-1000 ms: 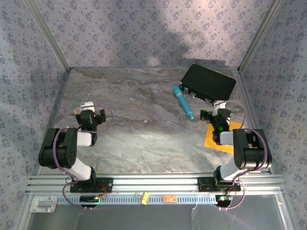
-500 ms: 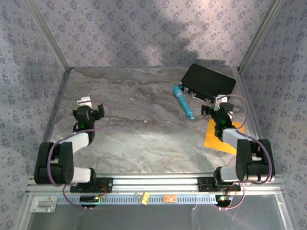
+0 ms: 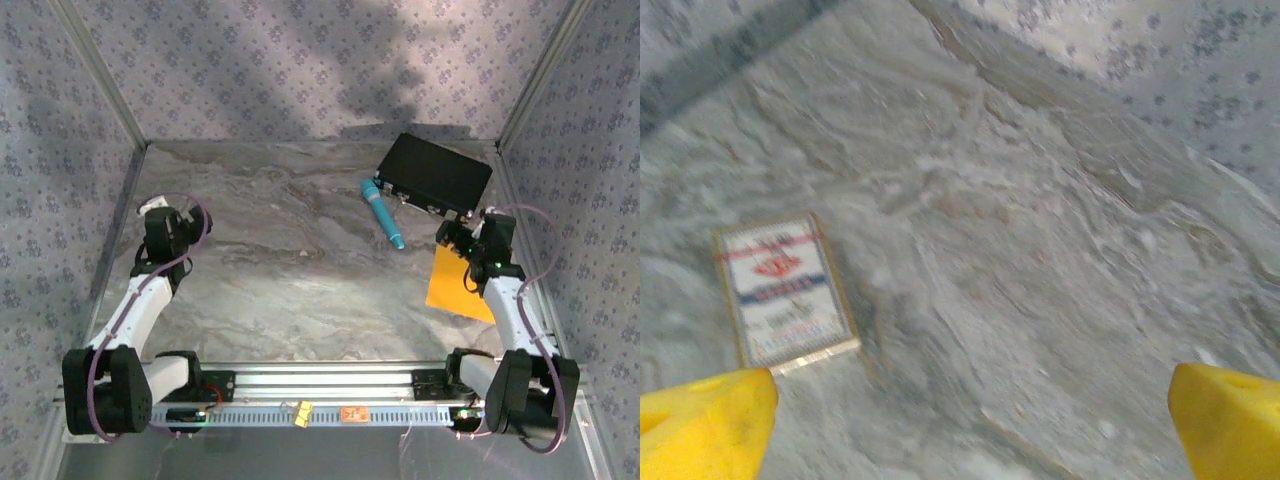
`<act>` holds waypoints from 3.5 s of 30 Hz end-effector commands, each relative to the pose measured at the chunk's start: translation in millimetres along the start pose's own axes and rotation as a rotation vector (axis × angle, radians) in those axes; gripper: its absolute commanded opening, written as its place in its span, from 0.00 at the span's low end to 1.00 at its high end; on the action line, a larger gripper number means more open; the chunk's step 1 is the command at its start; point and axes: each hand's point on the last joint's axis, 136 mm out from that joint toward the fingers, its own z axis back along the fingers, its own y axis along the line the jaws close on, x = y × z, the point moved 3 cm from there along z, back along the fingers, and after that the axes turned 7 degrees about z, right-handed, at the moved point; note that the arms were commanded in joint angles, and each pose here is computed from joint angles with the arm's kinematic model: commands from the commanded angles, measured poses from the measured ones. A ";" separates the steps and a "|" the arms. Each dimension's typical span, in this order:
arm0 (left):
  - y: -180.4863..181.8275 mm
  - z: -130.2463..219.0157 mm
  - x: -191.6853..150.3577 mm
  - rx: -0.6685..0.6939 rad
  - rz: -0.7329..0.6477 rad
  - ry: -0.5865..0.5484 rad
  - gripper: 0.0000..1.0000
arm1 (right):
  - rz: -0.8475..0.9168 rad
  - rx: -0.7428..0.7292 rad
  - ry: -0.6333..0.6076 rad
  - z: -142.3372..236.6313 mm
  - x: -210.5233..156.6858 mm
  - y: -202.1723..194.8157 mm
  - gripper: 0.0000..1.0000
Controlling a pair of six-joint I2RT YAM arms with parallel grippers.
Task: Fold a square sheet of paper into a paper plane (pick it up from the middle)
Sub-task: Move the square sheet of paper to the center of the table.
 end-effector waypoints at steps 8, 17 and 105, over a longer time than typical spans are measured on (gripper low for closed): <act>-51.4 12.8 -62.9 -0.248 0.110 0.343 1.00 | -0.297 0.056 0.318 8.5 -71.6 -11.4 0.99; -77.8 13.8 -83.9 -0.292 -0.010 0.420 1.00 | -0.287 0.123 0.403 -15.6 -71.8 -8.6 0.97; -91.3 22.9 -61.3 -0.264 -0.150 0.405 1.00 | -0.166 0.231 0.661 -21.2 -187.7 177.5 0.93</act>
